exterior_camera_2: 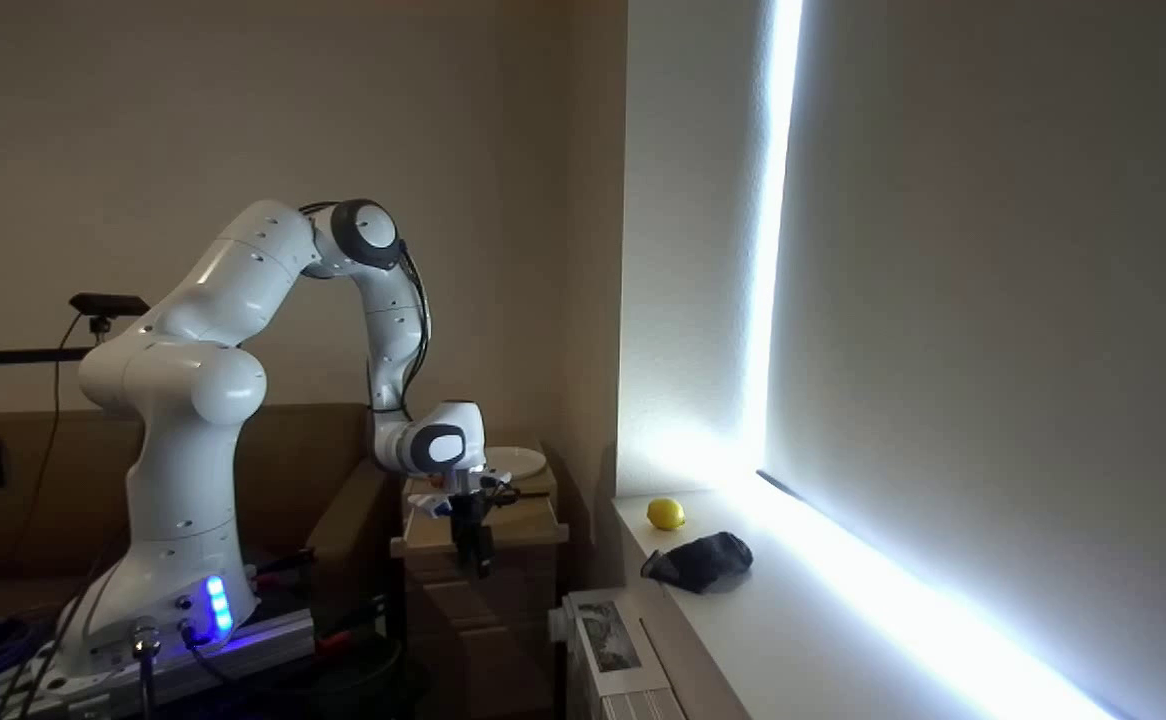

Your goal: Push the nightstand shelf backwards

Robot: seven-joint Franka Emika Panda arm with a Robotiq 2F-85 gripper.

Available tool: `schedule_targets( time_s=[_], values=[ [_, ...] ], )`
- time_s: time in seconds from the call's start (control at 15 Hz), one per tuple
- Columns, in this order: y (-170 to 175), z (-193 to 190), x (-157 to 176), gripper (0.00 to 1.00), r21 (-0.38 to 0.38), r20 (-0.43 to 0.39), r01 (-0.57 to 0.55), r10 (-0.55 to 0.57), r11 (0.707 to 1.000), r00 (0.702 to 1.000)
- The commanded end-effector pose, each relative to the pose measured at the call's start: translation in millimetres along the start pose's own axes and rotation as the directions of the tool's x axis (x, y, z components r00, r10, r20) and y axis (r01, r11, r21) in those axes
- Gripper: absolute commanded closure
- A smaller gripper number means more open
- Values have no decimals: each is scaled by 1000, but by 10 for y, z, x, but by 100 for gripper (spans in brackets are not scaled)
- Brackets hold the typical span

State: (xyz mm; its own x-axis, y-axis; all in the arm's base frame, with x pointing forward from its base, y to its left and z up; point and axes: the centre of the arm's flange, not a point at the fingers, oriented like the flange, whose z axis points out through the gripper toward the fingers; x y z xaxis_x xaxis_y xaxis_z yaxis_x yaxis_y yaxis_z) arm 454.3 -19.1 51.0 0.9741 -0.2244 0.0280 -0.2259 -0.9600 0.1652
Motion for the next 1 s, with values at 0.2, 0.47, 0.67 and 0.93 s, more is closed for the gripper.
schedule_targets(
  time_s=[0.2,0.47,0.67,0.93],
  values=[
    [-435,381,230,0,16,-74,-67,68,998,995],
    [-615,426,425,0,66,-79,-142,147,988,986],
    [-796,446,511,0,85,-79,-153,159,985,984],
    [-1249,344,226,0,102,-102,-23,33,994,994]
  ],
)
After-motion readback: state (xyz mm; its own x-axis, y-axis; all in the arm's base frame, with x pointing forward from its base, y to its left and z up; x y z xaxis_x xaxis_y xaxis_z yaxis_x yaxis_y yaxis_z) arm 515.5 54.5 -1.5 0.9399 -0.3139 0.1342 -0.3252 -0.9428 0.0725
